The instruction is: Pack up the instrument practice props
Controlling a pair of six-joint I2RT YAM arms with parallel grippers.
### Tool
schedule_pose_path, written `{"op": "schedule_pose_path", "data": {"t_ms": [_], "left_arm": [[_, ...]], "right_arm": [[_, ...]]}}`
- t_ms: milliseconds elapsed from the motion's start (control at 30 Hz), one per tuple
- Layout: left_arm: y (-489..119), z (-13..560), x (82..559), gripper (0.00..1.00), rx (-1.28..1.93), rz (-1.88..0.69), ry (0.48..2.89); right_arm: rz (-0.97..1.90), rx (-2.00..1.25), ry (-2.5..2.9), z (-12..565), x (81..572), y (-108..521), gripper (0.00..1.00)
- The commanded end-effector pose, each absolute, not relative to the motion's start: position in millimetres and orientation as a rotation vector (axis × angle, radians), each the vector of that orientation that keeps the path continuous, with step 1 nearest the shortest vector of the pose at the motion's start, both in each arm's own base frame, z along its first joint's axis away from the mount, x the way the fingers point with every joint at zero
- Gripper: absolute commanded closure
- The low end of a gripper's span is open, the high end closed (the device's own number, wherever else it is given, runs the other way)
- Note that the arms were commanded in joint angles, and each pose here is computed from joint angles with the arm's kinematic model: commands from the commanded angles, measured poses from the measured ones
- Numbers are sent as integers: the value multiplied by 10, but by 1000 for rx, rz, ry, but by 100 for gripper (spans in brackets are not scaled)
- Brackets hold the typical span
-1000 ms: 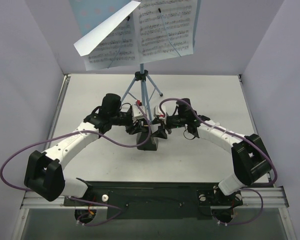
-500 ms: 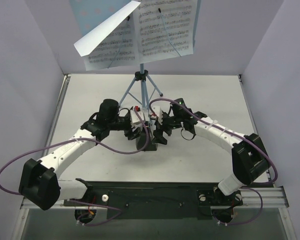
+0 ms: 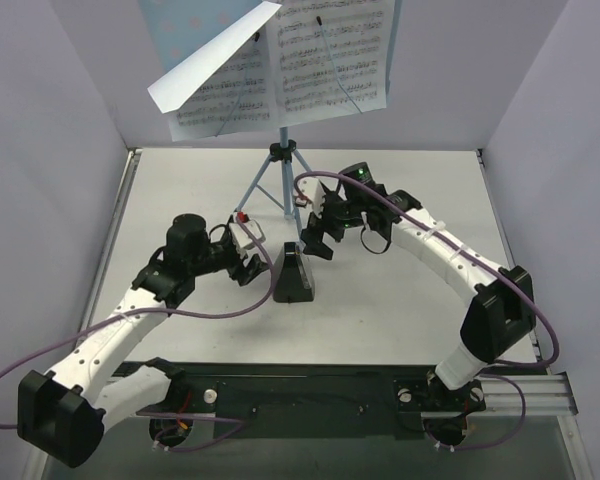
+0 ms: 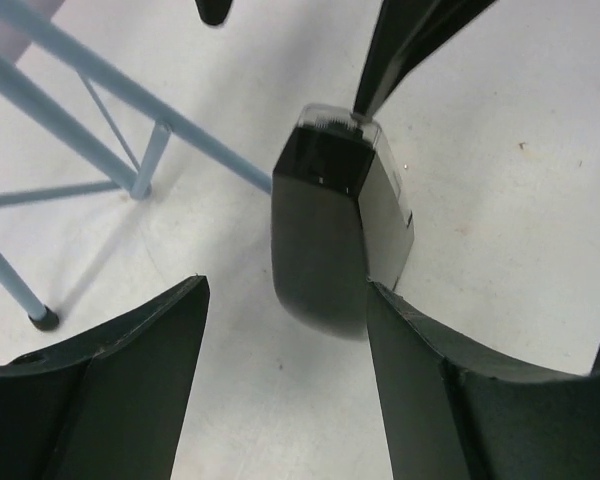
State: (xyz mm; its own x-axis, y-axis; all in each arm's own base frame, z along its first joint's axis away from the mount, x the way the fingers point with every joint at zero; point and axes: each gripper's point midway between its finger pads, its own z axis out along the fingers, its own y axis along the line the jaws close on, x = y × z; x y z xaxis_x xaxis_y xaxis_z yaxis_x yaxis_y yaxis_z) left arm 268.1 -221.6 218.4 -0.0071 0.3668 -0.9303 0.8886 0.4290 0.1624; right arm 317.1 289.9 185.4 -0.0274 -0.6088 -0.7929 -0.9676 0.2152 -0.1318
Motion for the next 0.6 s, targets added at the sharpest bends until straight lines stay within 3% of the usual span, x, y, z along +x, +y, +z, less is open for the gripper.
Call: {"op": "schedule_pose_path", "data": {"t_ms": [0,300,567], "left_arm": [[-1998,2093,2680,26,971,-555,1679],[-1606,2012,2666,23,797,-330,1753],[-1667,1800,2406,20,826,-389,1775]], "right_arm": [[638,-1596,1723,1846,3091,3028,0],[703,-1812,1755,1771,2899,3240,0],[752,-1853,1884,1948,2791,3163,0]]}}
